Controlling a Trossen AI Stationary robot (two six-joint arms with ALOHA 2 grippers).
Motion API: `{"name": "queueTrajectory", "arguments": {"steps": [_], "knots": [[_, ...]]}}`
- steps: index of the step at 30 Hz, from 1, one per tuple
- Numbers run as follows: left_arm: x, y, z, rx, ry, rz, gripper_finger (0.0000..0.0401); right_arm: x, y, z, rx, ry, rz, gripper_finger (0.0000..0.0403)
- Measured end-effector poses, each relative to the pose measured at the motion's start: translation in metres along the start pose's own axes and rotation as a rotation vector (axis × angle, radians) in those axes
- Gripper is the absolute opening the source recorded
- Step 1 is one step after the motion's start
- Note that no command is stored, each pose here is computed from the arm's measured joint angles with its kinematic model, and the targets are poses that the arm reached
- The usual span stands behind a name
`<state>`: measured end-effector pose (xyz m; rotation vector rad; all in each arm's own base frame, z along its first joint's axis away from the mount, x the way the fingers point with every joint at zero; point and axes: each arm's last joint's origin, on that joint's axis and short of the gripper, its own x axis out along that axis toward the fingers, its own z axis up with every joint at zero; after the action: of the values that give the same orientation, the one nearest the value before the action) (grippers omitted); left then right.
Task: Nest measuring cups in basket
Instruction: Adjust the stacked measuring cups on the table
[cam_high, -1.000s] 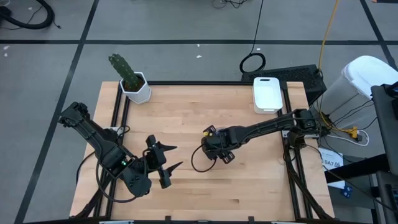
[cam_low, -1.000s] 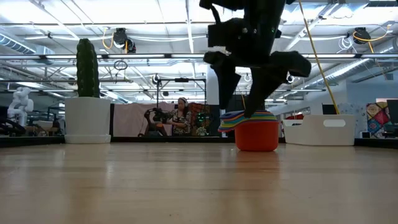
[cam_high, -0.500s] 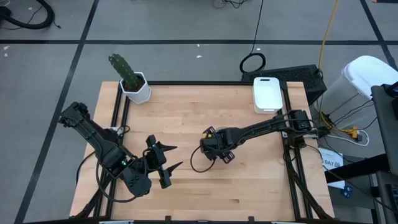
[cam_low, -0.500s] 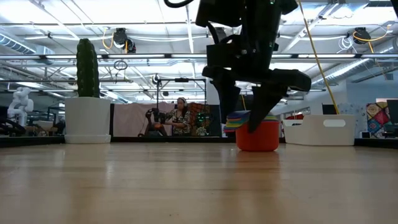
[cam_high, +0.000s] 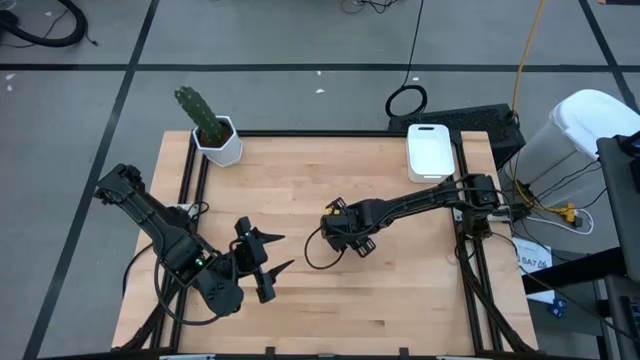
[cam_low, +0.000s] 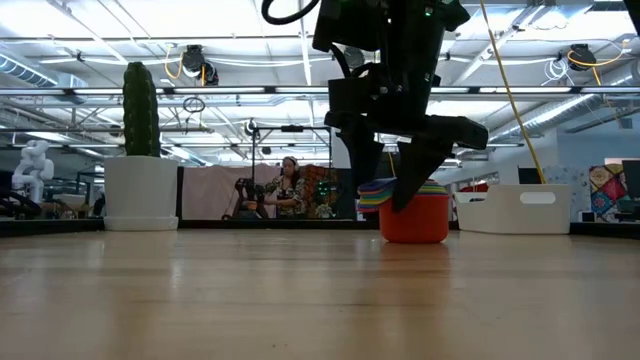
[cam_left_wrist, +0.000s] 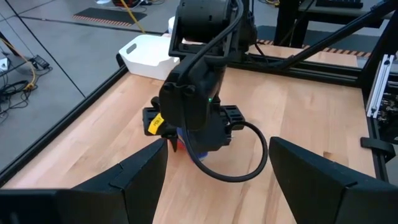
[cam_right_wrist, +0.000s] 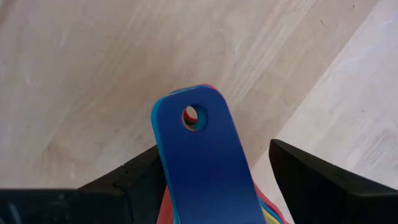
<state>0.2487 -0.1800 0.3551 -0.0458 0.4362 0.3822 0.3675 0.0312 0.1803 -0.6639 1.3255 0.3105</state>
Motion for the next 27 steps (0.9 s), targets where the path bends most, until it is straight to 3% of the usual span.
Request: {"name": "queueTrajectory", "arguments": {"steps": [14,27], "knots": [[0.0000,0.0000,0.0000,-0.004,0.001,-0.001,0.0282,0.0000,-0.0002,-0.0006,0.002,0.002,0.004,0.0263],[-0.0001,-0.0001,0.0000,-0.008,0.001,-0.002,0.0282,0.0000,0.0011,-0.0012,0.008,-0.001,0.033,0.0188]]}}
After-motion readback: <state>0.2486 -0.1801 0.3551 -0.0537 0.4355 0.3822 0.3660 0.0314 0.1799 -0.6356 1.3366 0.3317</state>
